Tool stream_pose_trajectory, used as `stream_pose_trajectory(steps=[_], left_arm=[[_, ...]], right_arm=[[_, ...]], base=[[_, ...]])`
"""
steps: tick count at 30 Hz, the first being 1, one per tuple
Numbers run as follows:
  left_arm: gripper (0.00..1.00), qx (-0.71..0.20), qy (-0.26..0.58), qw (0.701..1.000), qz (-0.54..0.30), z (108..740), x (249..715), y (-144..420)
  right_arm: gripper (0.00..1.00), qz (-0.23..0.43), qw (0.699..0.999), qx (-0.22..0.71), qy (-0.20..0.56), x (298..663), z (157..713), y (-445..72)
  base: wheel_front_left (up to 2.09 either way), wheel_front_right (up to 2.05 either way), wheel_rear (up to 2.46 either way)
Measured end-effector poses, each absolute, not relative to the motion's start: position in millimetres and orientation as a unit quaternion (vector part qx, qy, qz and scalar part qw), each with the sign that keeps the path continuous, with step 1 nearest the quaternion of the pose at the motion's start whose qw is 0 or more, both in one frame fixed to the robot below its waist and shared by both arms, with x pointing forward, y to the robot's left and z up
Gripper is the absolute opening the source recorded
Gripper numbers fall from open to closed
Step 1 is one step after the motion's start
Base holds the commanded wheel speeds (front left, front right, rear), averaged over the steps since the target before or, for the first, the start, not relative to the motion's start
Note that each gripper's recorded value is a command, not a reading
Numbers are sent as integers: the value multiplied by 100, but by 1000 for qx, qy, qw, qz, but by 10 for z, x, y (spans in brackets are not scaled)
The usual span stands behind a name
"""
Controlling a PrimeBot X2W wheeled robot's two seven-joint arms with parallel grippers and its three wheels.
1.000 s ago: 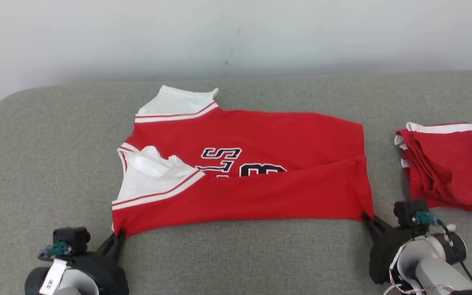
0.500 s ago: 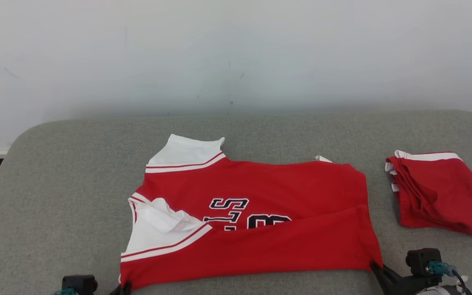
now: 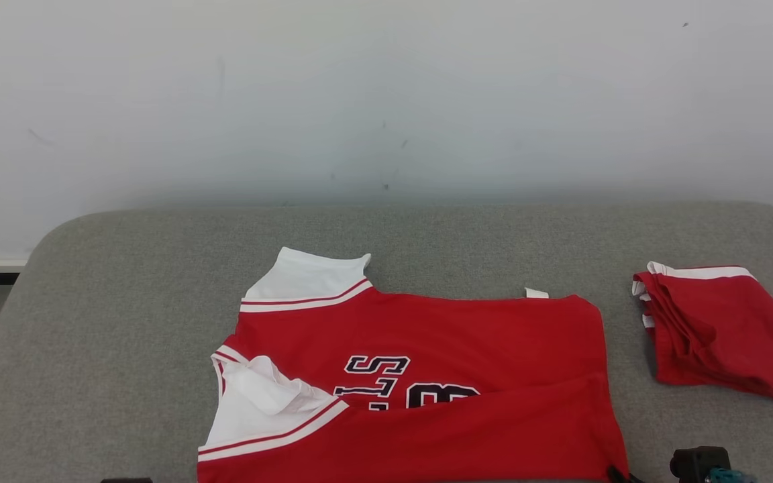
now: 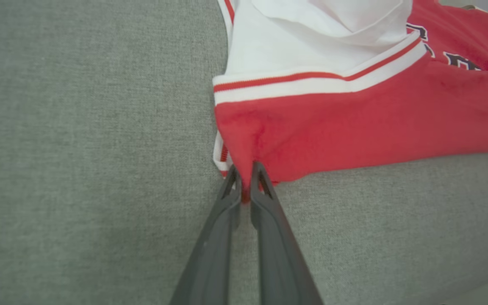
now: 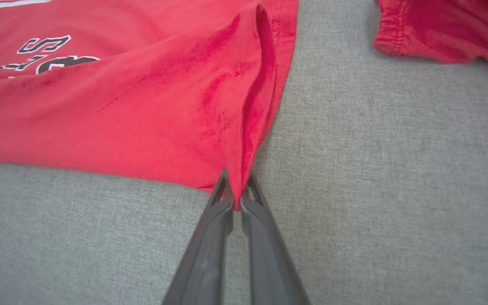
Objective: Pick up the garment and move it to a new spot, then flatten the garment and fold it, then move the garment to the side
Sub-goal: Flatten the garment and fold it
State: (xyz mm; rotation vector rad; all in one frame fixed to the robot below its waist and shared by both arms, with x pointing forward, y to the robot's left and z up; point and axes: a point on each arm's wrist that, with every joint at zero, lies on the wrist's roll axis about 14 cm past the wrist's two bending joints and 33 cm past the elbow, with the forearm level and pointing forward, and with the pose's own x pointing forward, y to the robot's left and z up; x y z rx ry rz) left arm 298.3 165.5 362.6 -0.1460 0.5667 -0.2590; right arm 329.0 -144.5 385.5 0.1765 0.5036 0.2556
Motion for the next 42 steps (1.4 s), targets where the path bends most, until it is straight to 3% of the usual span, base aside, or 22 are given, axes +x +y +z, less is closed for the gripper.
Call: stream_pose_trajectory(steps=[36,37,38,39,42], left_arm=[[0,-83,308,940,-123,3593,2872,1651],[36,-83,310,939,-123,3592,2872,1650],[81,-83,308,940,-120,3598,2880,1654],[100,-86,307,940,-119,3606,2888,1655],[100,-94,302,942,-115,3638,2913,1672]], right_arm=[[0,125,927,107,336,3011,3684,-1418],[44,126,927,107,337,3011,3686,-1415],[99,125,927,107,338,3013,3687,-1417],[100,122,927,107,338,3016,3689,-1425],[100,123,928,111,333,3042,3731,-1438]], base=[[0,0,0],[0,0,0],[0,0,0],[0,0,0],[0,0,0]])
